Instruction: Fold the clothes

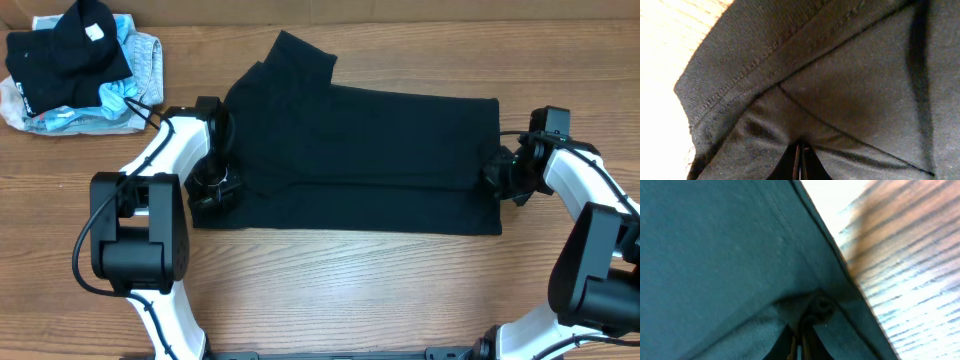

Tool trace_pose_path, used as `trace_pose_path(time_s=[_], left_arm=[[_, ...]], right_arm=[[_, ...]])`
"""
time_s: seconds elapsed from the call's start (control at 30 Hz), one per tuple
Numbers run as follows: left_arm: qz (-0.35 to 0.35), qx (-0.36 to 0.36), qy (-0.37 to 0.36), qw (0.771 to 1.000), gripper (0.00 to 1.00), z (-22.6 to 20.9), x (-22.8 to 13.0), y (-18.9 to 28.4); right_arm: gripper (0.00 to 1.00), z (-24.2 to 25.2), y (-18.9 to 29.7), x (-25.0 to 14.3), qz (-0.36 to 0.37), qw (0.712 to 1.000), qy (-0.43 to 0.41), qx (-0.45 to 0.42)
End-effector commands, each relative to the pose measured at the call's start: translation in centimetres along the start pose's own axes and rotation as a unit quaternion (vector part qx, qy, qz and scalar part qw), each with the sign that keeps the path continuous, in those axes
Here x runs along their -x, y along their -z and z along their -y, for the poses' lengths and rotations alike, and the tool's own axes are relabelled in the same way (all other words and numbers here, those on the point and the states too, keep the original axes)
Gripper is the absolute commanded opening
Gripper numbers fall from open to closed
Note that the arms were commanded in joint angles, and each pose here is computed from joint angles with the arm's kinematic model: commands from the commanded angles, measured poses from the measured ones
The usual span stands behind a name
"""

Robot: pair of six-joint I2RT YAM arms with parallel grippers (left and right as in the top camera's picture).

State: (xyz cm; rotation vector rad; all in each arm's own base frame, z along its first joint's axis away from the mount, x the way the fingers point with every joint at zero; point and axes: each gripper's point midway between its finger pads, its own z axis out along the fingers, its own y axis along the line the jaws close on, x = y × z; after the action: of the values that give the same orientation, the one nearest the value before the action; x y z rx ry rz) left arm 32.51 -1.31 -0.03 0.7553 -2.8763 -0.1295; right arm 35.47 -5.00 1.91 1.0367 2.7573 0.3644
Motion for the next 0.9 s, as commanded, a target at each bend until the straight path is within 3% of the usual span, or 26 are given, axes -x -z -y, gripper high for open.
trace_pose_path(time_s=[0.0, 0.3, 0.43, 0.77, 0.83, 0.87], left_arm=[[0.006, 0.032, -0.002, 0.999, 0.04, -1.0, 1.1, -0.6], [0.030, 0.025, -0.001, 0.999, 0.04, -0.4, 2.6, 1.2], [0.034, 0.023, -0.004, 0.999, 0.04, -0.3, 2.8, 1.4], [0.109, 0.010, 0.003, 0.994, 0.04, -0.4, 4.6, 5.3], [0.136, -0.005, -0.006, 0.991, 0.04, -0.3, 4.9, 7.0], [0.148, -0.011, -0.011, 0.989, 0.04, -0.2, 4.9, 7.9]], right_arm=[[0.04, -0.7, 0.0, 0.4, 0.007, 1.000, -0.005, 0.014], [0.08, -1.7, 0.2, 2.2, 0.044, 0.998, 0.005, 0.035], [0.16, -2.1, 0.3, 2.8, 0.056, 0.998, 0.008, 0.041], [0.16, -4.2, 2.2, 5.8, 0.104, 0.992, 0.026, 0.067], [0.21, -5.0, 3.1, 6.5, 0.110, 0.990, 0.041, 0.074], [0.29, -5.3, 3.6, 6.7, 0.109, 0.990, 0.045, 0.076]])
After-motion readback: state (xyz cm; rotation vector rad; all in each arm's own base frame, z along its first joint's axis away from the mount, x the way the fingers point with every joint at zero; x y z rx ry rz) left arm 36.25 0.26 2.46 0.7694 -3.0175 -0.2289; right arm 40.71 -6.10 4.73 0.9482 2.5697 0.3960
